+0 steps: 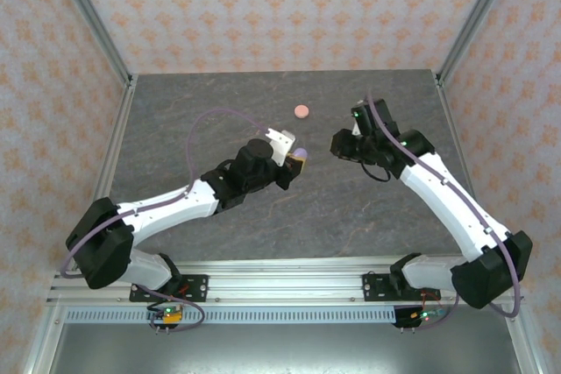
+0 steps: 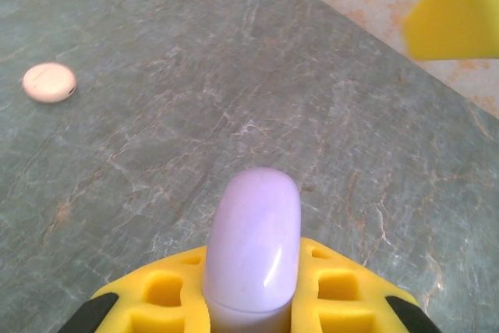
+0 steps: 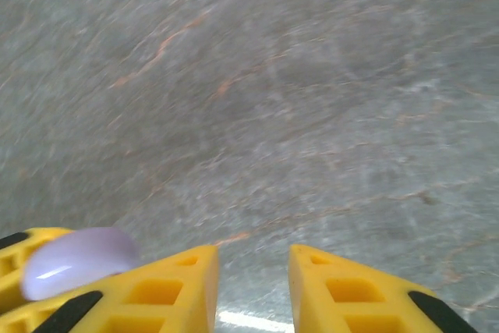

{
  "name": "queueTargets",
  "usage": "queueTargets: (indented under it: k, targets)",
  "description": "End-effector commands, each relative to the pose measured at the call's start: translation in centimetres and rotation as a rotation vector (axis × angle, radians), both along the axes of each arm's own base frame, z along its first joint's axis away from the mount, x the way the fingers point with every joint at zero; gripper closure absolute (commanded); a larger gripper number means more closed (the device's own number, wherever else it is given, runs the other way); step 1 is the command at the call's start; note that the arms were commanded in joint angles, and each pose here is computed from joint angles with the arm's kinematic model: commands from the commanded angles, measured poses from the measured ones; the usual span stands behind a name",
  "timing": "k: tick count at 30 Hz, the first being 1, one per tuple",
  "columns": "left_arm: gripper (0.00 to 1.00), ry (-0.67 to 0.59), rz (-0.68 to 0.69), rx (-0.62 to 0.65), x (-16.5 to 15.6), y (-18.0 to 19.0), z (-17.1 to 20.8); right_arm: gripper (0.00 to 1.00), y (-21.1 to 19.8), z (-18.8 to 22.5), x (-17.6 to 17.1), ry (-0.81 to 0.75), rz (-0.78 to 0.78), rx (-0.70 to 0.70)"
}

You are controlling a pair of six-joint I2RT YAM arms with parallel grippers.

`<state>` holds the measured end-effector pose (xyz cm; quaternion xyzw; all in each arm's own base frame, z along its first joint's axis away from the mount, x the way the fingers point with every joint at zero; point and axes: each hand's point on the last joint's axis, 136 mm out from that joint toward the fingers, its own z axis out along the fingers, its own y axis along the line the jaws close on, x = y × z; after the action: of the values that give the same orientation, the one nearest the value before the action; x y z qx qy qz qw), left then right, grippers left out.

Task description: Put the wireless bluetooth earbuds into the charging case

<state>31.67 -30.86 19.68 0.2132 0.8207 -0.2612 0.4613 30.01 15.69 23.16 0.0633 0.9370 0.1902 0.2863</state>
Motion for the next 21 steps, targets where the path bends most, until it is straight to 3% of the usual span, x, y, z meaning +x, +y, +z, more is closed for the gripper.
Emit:
queueTargets:
  k: [1,9,21]
  targets:
    - [0.98,0.068,0.118,-0.075,2.1,1.0,0.6,0.69,-2.8,-0.4,0.4,-0.018,-0.133,-0.007]
    - [0.98,0.424,0.363,-0.107,6.2,4.8,-4.2,0.68,-4.7,-2.0,-0.6,-0.011,-0.169,-0.03]
    - [0.98,0.673,0.346,-0.121,9.5,2.6,-9.5,0.67,-5.0,-4.2,-1.3,0.038,-0.16,-0.063]
